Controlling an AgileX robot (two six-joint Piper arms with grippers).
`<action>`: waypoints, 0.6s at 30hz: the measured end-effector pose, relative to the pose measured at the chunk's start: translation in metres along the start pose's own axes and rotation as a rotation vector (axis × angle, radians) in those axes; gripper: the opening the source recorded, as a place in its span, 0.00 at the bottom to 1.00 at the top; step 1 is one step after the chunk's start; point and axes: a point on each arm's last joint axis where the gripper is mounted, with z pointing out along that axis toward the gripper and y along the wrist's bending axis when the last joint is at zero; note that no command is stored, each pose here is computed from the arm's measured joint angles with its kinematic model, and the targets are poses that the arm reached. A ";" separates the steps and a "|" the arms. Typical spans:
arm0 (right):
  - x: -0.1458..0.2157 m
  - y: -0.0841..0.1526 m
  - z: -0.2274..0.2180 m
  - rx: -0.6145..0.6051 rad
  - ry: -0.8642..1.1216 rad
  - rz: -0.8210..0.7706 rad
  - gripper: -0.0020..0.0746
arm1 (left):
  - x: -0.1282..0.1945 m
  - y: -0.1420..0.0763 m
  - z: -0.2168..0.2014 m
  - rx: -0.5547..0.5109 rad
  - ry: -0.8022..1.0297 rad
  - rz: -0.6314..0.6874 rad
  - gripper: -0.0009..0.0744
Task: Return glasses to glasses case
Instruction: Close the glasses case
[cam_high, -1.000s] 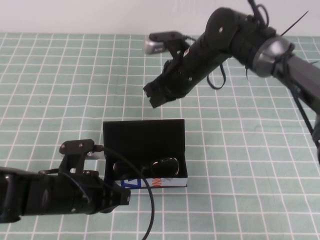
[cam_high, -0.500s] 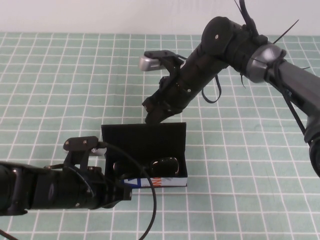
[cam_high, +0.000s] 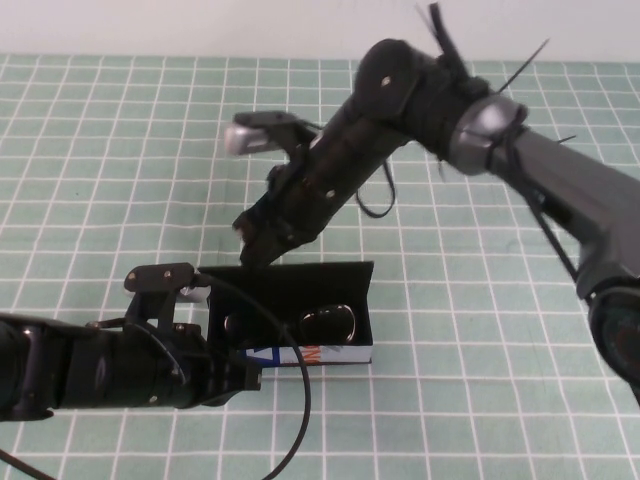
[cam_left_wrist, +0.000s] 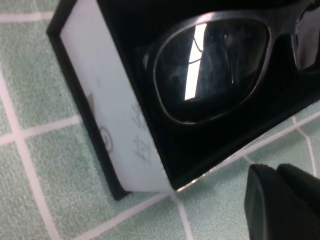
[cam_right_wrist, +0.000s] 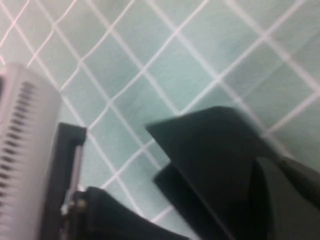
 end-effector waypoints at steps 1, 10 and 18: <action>0.000 0.005 0.004 0.000 0.009 -0.009 0.01 | 0.000 0.000 0.000 0.000 0.000 0.000 0.01; 0.003 0.022 0.021 0.052 0.073 -0.040 0.01 | 0.000 -0.001 0.000 0.015 0.002 0.000 0.01; 0.015 0.008 0.044 0.046 0.133 0.031 0.01 | 0.000 -0.002 0.000 0.022 0.002 0.002 0.01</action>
